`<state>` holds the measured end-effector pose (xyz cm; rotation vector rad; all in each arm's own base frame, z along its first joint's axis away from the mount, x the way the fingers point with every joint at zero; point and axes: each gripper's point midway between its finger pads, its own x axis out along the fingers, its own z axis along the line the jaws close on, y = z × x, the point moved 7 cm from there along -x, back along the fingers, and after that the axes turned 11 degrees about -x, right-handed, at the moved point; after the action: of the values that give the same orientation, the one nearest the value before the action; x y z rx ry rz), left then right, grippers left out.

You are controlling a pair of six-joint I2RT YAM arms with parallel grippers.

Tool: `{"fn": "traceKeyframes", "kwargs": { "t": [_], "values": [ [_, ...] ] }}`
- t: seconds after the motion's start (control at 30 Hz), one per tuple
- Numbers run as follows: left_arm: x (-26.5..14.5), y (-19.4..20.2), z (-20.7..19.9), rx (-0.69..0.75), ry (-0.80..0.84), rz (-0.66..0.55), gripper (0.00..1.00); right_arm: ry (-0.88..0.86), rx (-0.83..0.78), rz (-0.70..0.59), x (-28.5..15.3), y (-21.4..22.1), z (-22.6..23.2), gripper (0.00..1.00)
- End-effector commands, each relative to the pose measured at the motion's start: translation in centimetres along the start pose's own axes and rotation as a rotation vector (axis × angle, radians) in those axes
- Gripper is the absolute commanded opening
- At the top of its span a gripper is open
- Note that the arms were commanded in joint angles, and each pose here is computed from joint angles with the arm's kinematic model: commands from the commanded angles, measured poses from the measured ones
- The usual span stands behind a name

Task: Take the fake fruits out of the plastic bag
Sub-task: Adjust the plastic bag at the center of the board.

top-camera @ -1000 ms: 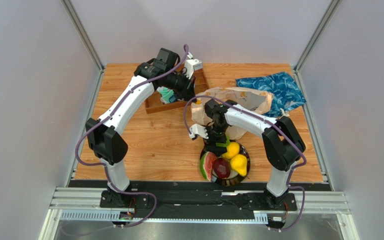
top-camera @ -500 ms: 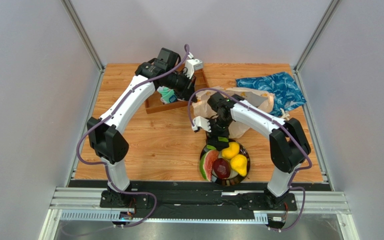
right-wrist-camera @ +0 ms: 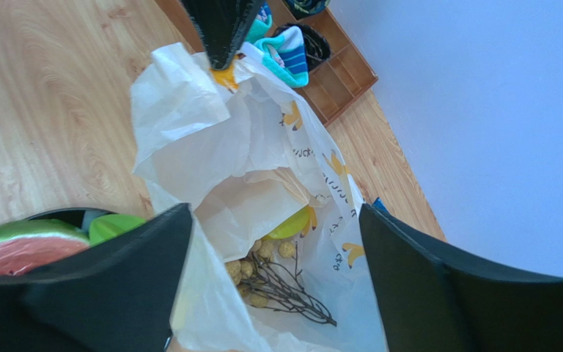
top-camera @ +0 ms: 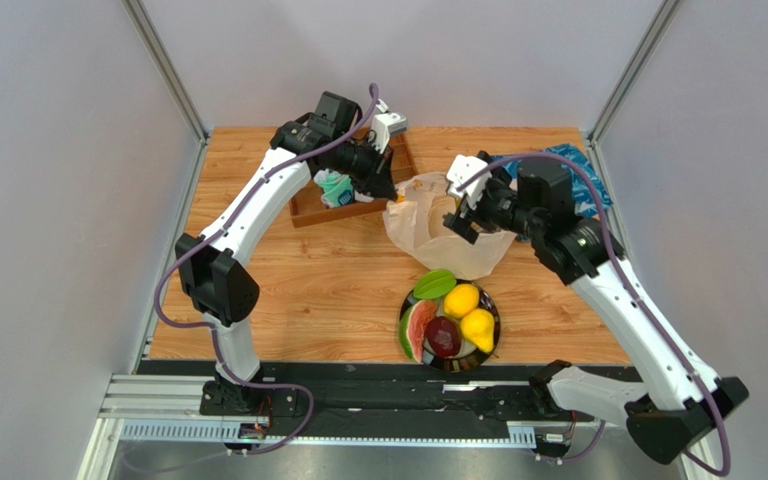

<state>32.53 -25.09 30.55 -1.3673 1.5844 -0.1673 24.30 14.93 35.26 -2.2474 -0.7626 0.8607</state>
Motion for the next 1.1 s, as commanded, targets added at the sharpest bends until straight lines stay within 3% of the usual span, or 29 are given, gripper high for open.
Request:
{"fn": "traceKeyframes", "kwargs": {
  "t": [0.0, 0.07, 0.17, 0.23, 0.33, 0.47, 0.53, 0.7, 0.9, 0.97, 1.07],
  "values": [
    [-0.5, -1.0, -1.4, 0.047, 0.044, -0.032, 0.00, 0.004, 0.141, 0.150, 5.3, 4.9, -0.1, 0.74],
    [-0.3, -0.8, -1.5, 0.041, 0.057, -0.024, 0.00, -0.030, 0.132, 0.206, 7.3, 6.8, 0.1, 0.52],
    [0.0, -0.6, -1.7, 0.041, 0.067, -0.015, 0.00, -0.088, 0.091, 0.293, 9.6, 9.3, 0.9, 0.29],
    [0.1, -0.4, -1.9, 0.052, 0.061, -0.008, 0.00, -0.070, 0.091, 0.385, 10.1, 11.5, 0.9, 0.25],
    [0.0, 0.3, -2.0, 0.059, 0.041, 0.008, 0.00, -0.072, 0.163, 0.473, 9.2, 14.0, 1.3, 0.25],
    [-0.2, 1.1, -2.0, 0.067, 0.021, 0.021, 0.00, -0.120, 0.201, 0.535, 5.9, 16.3, 5.6, 0.28],
    [-0.2, 1.1, -1.9, 0.079, 0.006, 0.024, 0.00, -0.094, 0.191, 0.521, 4.5, 16.1, 6.2, 0.29],
    [-0.1, 1.6, -2.3, 0.127, -0.023, 0.050, 0.00, -0.012, 0.228, 0.626, 3.4, 18.7, 8.2, 0.32],
    [0.4, 2.7, -3.5, 0.199, -0.053, 0.093, 0.00, 0.101, 0.311, 0.660, 2.0, 20.5, 7.5, 0.37],
    [0.5, 2.8, -3.8, 0.217, -0.060, 0.098, 0.00, 0.121, 0.373, 0.632, 2.4, 20.6, 5.7, 0.50],
    [0.6, 2.8, -4.2, 0.231, -0.056, 0.103, 0.00, 0.128, 0.459, 0.519, 3.6, 19.0, 2.1, 0.53]
  ]
}}
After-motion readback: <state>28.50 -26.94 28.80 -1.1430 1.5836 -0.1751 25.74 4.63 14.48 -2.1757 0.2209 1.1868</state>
